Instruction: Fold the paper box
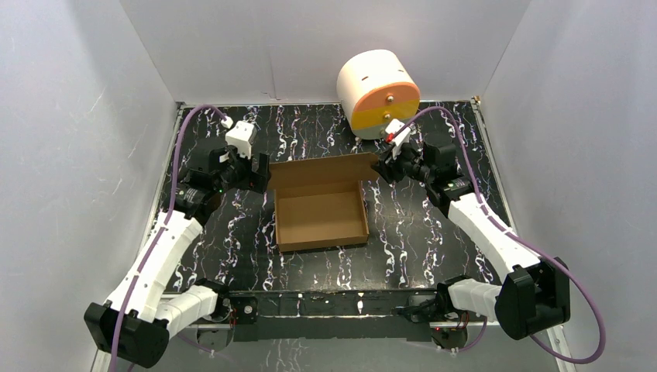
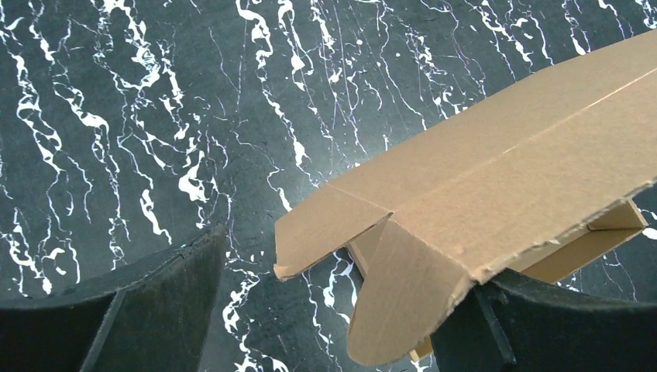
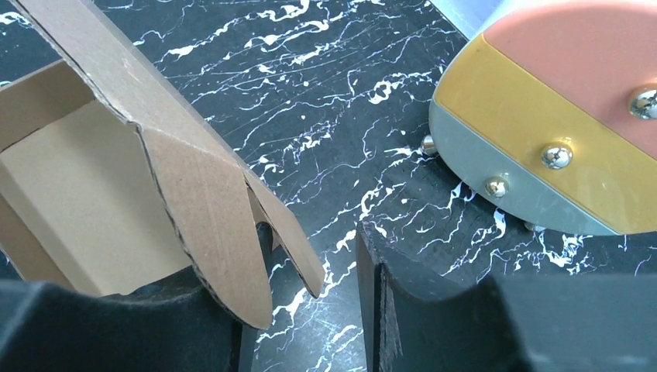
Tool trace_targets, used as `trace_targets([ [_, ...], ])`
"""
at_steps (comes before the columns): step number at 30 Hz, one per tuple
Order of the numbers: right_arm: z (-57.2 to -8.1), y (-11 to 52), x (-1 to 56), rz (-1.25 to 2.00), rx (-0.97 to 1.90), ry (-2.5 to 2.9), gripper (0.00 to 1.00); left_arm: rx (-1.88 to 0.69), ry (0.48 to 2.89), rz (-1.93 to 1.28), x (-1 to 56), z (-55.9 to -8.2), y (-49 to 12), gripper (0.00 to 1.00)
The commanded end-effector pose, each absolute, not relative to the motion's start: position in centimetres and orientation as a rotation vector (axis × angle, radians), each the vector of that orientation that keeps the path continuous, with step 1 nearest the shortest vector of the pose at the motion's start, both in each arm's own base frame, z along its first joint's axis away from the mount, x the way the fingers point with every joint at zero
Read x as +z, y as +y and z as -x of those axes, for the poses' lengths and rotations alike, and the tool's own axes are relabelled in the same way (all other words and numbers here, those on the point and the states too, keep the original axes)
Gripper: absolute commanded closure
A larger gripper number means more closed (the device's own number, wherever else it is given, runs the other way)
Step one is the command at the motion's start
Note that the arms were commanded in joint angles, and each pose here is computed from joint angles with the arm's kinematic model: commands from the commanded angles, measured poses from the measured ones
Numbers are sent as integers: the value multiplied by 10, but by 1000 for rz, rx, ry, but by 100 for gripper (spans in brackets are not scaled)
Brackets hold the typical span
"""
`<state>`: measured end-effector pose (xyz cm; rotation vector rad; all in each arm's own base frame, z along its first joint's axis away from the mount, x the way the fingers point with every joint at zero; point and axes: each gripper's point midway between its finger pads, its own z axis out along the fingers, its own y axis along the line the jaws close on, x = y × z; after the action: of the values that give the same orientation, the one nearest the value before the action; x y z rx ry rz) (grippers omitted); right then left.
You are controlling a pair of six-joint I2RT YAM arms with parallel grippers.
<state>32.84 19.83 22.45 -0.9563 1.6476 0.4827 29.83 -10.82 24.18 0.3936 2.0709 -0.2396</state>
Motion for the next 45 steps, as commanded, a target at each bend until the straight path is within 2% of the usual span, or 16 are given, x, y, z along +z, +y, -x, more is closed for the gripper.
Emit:
trace_targets([
  [1,-337,203,244,943,503,1554,49,-279,2073,-385,241,-304,-109,16],
  [4,-338,202,241,932,514,1567,54,-280,2077,-374,239,-307,-107,20],
  [7,-337,201,242,916,521,1575,55,-287,2086,-373,236,-309,-107,25],
  [13,-330,203,242,915,570,1605,59,-342,2102,-395,228,-308,-116,44],
  [16,-328,204,239,895,593,1625,64,-379,2114,-395,225,-307,-121,53],
  [23,-328,202,238,789,592,1651,83,-454,2134,-312,225,-306,-128,74],
  [28,-323,208,237,718,545,1657,86,-478,2132,-170,230,-308,-127,86],
  [34,-320,218,237,562,448,1688,87,-554,2083,-63,242,-308,-144,86],
  [45,-323,231,239,335,271,1735,85,-388,2072,43,236,-315,-171,86],
])
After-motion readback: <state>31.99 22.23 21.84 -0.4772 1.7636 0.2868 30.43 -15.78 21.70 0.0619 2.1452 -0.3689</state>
